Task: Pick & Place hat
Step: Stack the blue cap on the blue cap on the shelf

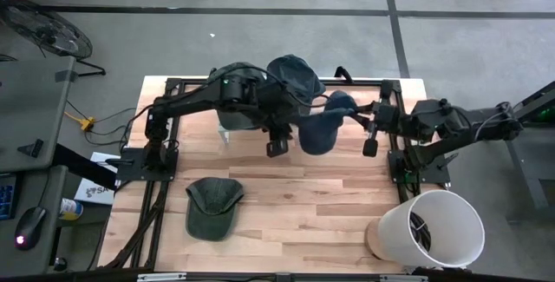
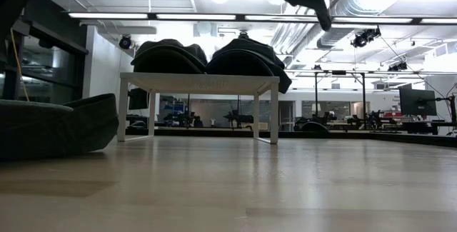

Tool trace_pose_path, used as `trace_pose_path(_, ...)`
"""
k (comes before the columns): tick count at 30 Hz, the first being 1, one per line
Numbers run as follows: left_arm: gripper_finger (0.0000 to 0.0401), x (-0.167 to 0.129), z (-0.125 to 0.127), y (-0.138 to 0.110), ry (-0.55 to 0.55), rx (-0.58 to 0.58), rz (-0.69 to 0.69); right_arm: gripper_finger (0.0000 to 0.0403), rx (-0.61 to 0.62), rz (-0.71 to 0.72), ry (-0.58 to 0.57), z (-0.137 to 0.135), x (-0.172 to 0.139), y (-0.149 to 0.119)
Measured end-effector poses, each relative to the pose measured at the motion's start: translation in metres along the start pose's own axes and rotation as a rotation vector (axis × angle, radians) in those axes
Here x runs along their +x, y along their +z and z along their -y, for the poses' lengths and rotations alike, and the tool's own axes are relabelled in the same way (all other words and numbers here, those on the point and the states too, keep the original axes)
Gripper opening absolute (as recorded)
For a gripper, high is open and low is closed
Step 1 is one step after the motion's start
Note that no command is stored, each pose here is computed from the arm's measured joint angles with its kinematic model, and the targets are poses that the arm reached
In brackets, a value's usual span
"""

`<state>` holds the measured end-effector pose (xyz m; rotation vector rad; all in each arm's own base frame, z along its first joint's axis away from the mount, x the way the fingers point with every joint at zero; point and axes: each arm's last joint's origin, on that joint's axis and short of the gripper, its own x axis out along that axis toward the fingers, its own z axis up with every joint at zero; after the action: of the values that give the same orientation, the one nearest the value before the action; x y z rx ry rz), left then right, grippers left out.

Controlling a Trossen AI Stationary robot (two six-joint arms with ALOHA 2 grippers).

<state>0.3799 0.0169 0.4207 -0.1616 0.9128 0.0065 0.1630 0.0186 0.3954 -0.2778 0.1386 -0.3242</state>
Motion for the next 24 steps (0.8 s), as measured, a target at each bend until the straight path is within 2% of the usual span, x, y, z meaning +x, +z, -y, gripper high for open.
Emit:
trace_pose_path(5, 0.0098, -0.029, -0.002, -0.006, 0.134, -0.001, 0.031, 0.0010, -0.010, -0.018, -0.001, 0.007, 0.010, 0.021)
trace_pose_path(10, 0.0099, -0.063, -0.005, -0.016, 0.310, -0.013, 0.068, 0.0010, 0.013, -0.035, -0.018, 0.012, 0.033, 0.036)
trace_pose_path(19, 0.0099, -0.120, -0.012, -0.033, 0.702, 0.012, 0.162, 0.0010, 0.145, -0.089, -0.132, 0.027, 0.089, 0.053)
trace_pose_path(24, 0.0099, -0.149, -0.013, -0.043, 0.846, 0.063, 0.196, 0.0010, 0.239, -0.126, -0.166, 0.035, 0.121, 0.051)
